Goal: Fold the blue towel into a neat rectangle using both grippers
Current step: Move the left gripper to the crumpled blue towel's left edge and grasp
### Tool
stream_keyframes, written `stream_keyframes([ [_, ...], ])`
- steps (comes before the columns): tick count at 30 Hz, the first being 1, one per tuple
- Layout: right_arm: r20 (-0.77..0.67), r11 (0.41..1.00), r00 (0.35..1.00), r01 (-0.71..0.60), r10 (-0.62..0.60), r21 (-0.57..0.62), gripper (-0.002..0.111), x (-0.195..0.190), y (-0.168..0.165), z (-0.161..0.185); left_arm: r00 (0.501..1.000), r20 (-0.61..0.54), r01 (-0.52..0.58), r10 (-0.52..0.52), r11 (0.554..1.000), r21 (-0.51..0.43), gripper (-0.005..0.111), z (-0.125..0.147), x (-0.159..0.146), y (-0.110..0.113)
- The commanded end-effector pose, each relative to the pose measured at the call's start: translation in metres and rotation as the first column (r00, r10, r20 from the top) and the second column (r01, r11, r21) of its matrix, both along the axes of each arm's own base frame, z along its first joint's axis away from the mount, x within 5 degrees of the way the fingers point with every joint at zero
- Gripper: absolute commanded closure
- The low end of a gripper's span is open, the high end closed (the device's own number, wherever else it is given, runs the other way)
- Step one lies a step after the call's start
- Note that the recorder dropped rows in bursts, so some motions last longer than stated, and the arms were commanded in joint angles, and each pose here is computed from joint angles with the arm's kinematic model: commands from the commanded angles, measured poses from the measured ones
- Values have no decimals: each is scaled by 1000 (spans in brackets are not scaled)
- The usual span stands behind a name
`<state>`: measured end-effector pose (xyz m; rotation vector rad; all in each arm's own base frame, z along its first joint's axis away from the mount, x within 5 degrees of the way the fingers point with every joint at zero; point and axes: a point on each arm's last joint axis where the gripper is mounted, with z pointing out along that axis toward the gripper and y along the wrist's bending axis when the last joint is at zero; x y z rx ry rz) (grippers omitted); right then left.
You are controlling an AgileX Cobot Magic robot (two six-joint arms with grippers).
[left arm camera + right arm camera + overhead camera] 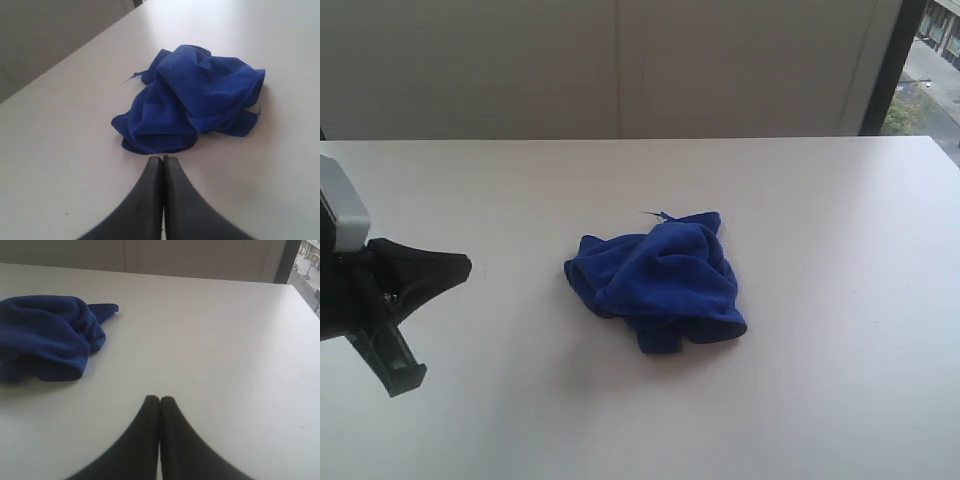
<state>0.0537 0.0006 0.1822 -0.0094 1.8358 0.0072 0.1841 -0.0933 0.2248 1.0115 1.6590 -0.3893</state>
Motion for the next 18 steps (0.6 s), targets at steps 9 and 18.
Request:
stream_keyframes([
  [9,10,1000,1000,1,0,-6,108,0,0,0,997,-70,35,-33,999,21,63,-43,25,-18],
  [18,10,1000,1000,1,0,-6,108,0,0,0,980,-74,192,-184,972,136,63,-82,55,-80],
])
